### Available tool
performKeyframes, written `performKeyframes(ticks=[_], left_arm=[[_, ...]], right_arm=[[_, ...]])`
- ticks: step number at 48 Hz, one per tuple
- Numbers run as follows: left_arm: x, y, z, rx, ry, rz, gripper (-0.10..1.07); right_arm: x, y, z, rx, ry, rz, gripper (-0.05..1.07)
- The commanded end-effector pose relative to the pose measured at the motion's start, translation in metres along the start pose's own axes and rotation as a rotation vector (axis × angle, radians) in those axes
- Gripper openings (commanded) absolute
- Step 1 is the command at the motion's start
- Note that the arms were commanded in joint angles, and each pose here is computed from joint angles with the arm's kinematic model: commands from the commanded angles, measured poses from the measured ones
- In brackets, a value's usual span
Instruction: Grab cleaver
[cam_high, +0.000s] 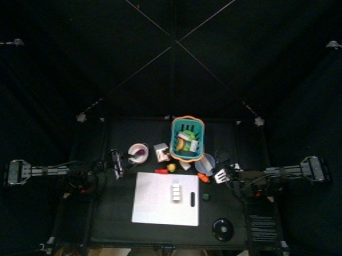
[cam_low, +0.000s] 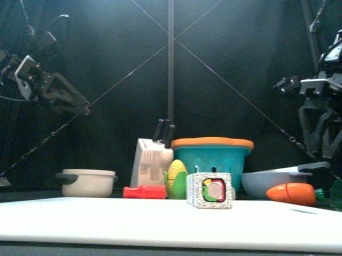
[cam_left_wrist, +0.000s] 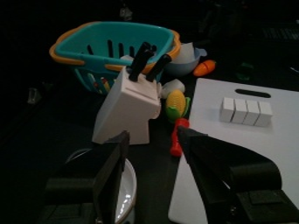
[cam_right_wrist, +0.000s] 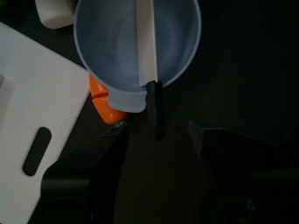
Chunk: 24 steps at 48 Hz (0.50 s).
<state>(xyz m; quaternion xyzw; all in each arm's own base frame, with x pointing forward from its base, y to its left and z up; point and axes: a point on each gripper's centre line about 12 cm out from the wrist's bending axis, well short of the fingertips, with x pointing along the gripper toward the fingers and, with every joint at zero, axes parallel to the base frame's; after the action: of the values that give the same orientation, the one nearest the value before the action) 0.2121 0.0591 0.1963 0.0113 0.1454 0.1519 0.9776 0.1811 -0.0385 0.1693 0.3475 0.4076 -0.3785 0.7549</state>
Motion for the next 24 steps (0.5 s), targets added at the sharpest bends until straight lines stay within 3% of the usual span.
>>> performKeyframes(ticks=[1,13,24], left_arm=[[0.014,-0.006,0.012,0.017,-0.004,-0.022,0.86],[0.040,-0.018,0.010,0.082,0.066,-0.068,0.86],[0.057,-0.020,0.010,0.087,0.093,-0.072,0.86]], right_arm=[[0.002,0.000,0.004,0.015,-0.012,0.015,0.90],[0.012,-0.004,0.000,0.011,-0.010,0.033,0.90],[0.019,-0.002,-0.003,-0.019,-0.015,0.052,0.90]])
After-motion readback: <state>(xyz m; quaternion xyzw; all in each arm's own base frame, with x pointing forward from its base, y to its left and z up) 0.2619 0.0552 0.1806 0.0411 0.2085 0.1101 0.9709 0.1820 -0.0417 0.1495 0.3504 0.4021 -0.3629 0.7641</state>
